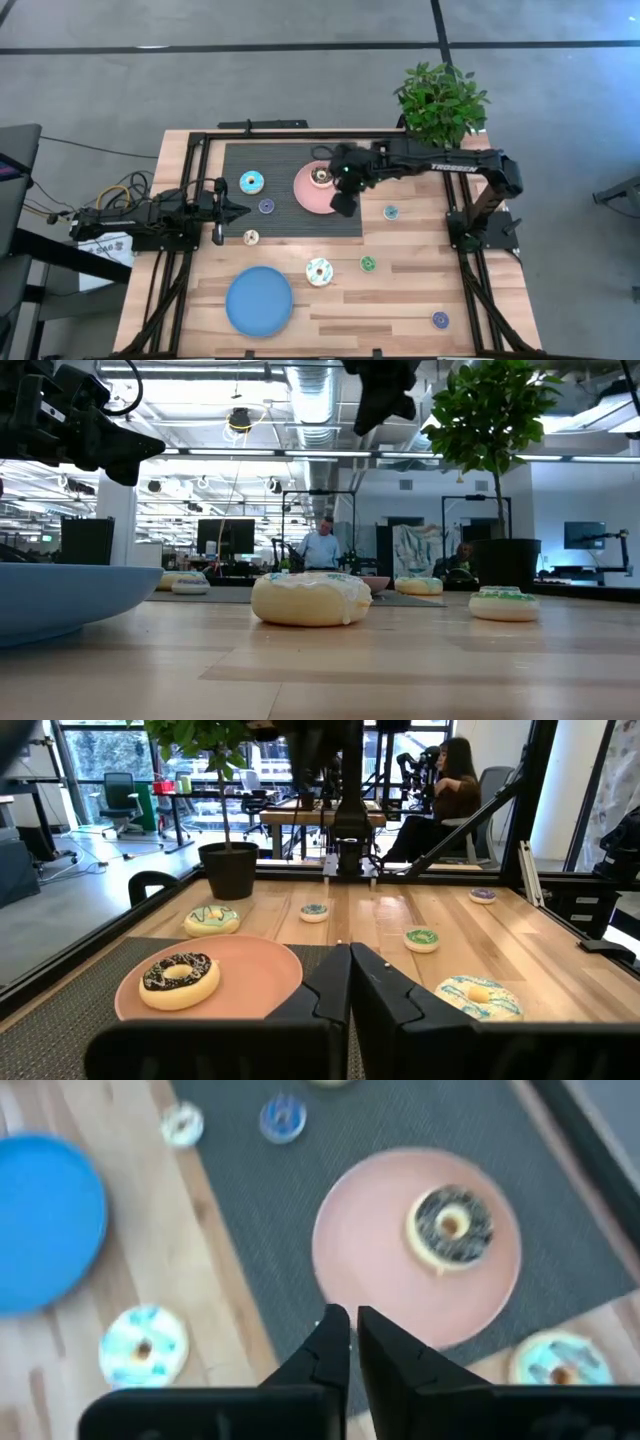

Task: Pick & Place donuts
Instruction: Put the small white donut on the blue plate

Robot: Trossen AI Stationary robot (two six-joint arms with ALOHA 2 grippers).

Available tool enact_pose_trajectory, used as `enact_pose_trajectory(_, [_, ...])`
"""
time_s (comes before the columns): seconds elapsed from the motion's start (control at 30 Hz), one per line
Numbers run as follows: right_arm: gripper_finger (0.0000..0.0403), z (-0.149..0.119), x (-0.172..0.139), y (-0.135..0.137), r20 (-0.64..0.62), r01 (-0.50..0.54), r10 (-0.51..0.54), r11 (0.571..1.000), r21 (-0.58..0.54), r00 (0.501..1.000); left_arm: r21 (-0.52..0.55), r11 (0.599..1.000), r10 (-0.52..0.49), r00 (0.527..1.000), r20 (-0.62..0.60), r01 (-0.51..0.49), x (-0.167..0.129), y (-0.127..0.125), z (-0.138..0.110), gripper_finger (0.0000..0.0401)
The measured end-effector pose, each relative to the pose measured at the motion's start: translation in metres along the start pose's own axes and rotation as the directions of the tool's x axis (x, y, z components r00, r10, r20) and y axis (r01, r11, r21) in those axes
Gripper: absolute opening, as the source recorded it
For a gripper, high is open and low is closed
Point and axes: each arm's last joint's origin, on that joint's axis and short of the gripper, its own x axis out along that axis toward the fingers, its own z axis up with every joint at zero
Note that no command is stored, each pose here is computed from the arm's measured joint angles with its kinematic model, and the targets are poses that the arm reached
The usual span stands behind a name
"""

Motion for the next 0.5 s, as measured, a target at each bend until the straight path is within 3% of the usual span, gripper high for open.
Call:
enact_pose_trajectory(0.17, [0.0002, -0.01, -0.003, 0.027, -0.013, -0.014, 0.015, 0.999, 0.029, 1.0, 0.0, 1.0, 0.0, 1.0, 0.0, 0.0, 0.0, 0.0, 0.0, 0.0])
enact_pose_trajectory(0.5, [0.0001, -0.034, -0.014, 0.086, 0.065, 0.056, -0.063, 0.993, 0.104, 0.996, 0.0, 1.0, 0.001, 1.0, 0.0, -0.001, 0.0, 0.0, 0.0, 0.0])
